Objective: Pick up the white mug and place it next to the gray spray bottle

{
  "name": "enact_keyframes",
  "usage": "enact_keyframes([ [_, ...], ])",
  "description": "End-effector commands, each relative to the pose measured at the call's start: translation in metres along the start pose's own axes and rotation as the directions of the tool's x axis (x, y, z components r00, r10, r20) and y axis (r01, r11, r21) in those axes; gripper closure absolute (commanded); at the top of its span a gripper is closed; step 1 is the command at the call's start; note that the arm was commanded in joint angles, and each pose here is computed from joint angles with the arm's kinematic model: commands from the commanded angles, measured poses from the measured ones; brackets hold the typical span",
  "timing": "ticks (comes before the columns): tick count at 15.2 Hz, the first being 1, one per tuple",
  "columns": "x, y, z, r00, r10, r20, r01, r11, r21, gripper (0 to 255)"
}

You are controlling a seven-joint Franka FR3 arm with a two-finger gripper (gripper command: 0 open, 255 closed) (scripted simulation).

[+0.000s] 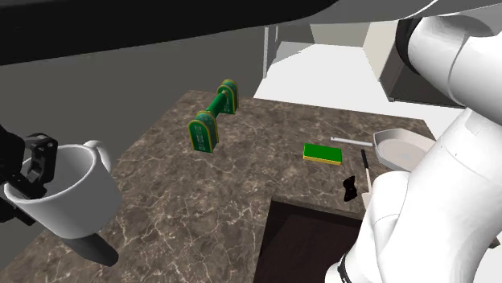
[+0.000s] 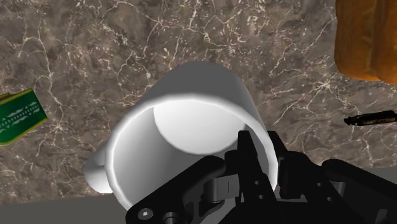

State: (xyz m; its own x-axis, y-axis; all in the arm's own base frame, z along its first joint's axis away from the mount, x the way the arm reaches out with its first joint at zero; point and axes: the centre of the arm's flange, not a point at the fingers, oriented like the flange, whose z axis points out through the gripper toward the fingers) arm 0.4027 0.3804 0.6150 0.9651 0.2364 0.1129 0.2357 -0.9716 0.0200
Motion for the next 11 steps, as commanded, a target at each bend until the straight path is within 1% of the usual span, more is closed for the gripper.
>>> enact_keyframes([
  [1,0.000,0.000,0.011,1.000,0.000,-0.001,0.000,1.000,0.000,255],
  [11,-0.006,-0.001,0.063,1.000,0.000,-0.001,0.000,1.000,0.000,255],
])
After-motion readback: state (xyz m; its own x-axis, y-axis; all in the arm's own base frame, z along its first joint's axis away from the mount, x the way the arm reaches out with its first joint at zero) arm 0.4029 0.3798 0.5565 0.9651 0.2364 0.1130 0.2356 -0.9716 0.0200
